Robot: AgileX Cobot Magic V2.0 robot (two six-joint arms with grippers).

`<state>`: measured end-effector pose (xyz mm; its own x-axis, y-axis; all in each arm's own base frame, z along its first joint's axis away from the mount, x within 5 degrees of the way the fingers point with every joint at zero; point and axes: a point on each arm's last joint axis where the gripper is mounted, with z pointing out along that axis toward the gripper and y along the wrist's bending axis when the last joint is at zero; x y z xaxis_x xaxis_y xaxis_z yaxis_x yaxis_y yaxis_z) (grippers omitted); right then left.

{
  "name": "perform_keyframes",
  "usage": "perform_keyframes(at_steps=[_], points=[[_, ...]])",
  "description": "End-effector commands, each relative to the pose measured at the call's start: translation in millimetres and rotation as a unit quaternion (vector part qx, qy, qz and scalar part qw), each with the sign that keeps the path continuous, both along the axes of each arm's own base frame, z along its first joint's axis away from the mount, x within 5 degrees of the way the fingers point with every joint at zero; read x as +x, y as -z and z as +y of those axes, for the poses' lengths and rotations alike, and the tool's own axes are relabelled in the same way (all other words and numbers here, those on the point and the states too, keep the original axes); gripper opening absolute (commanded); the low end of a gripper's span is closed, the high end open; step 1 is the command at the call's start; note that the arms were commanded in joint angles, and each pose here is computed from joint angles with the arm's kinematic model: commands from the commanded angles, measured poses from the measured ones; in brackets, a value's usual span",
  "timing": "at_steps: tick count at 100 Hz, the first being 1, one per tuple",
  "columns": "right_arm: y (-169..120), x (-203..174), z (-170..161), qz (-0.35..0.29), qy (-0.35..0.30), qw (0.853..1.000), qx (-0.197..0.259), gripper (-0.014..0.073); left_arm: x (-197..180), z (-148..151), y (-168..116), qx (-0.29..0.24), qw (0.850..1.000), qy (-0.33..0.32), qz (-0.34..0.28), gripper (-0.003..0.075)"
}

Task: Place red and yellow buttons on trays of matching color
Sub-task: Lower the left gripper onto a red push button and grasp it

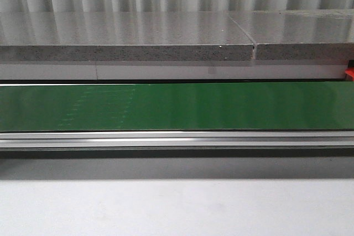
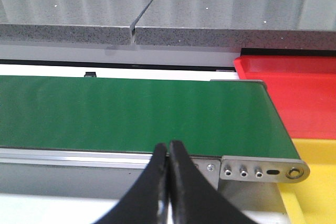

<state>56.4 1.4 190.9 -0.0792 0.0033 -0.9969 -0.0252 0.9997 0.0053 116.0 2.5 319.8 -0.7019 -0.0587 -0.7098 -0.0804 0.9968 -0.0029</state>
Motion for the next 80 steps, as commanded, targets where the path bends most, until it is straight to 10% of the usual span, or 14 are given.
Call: perform_keyframes(at_steps=[1, 80], points=[[-13, -1, 0, -0.054, 0.0, 0.999, -0.004, -0.0092, 5, -1, -13, -0.03, 0.999, -0.021, -0.04, 0.0694], [-13, -1, 0, -0.054, 0.0, 0.999, -0.004, -0.0092, 69, 56, 40, -0.065, 0.969, -0.223, 0.087, 0.0636]])
